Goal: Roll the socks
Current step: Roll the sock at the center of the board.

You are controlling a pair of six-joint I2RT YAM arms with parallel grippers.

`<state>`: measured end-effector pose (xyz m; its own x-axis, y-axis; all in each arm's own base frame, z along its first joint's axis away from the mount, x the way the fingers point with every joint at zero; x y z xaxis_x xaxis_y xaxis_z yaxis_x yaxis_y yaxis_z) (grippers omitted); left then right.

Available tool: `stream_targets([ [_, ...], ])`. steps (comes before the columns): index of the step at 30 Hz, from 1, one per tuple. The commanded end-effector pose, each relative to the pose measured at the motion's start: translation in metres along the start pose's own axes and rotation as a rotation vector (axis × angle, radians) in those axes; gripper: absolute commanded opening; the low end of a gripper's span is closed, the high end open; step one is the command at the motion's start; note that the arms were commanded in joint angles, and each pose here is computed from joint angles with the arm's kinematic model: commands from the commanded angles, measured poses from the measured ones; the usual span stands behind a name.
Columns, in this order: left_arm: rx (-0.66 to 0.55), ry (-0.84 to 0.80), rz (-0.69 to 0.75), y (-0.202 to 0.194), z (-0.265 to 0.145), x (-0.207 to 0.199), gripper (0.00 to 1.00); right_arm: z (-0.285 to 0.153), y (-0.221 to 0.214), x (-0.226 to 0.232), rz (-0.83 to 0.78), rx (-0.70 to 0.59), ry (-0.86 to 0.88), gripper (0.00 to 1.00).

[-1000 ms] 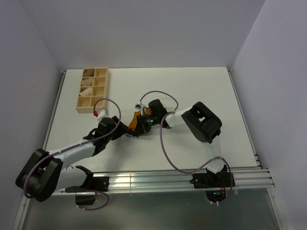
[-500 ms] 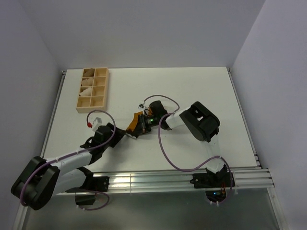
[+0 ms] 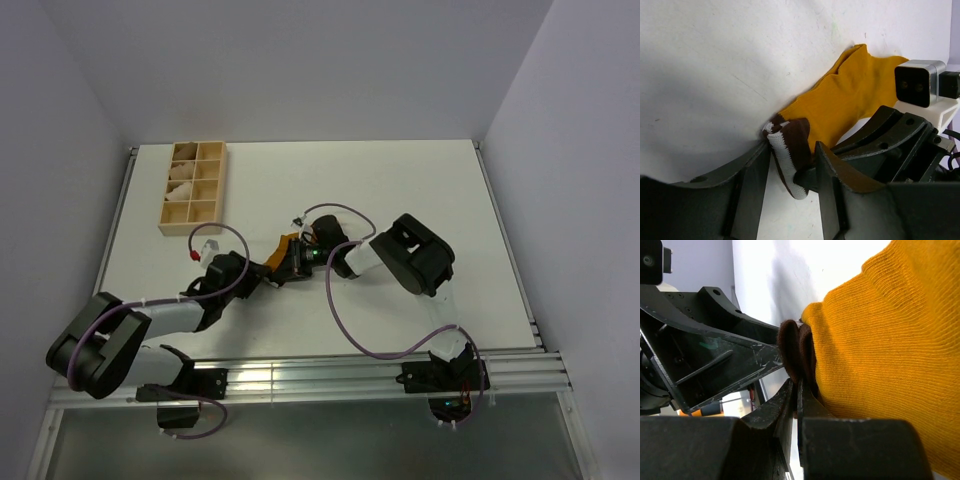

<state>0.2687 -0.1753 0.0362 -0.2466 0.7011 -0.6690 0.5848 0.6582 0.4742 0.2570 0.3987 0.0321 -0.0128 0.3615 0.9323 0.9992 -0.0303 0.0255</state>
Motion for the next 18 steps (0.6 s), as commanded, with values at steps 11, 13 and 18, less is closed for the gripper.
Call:
stream_targets([
  [11, 0.013, 0.061, 0.021, -0.0043, 0.0034, 0.0122, 0.16, 0.0084, -0.0018, -0.004, 0.025, -0.025, 0.028, 0.0],
  [13, 0.016, 0.066, 0.029, -0.0044, 0.0055, 0.0119, 0.08, 0.0087, -0.0018, -0.0046, 0.008, -0.028, 0.015, 0.0],
  [18, 0.025, 0.096, 0.055, -0.0027, 0.0097, 0.0106, 0.0, 0.0009, 0.006, 0.0015, -0.068, -0.089, -0.03, 0.21],
])
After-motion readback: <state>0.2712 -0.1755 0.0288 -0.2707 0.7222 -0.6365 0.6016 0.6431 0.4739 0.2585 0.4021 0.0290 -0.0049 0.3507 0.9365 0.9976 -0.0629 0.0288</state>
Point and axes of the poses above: each gripper's point midway between its finger pads, its own z axis out along the fingers, its own x axis along the line the jaws close on, y = z × x, the point moved 1 cm from there along -z, back along the fingers, and after that the axes turned 12 degrees about z, right-handed, at the moved point
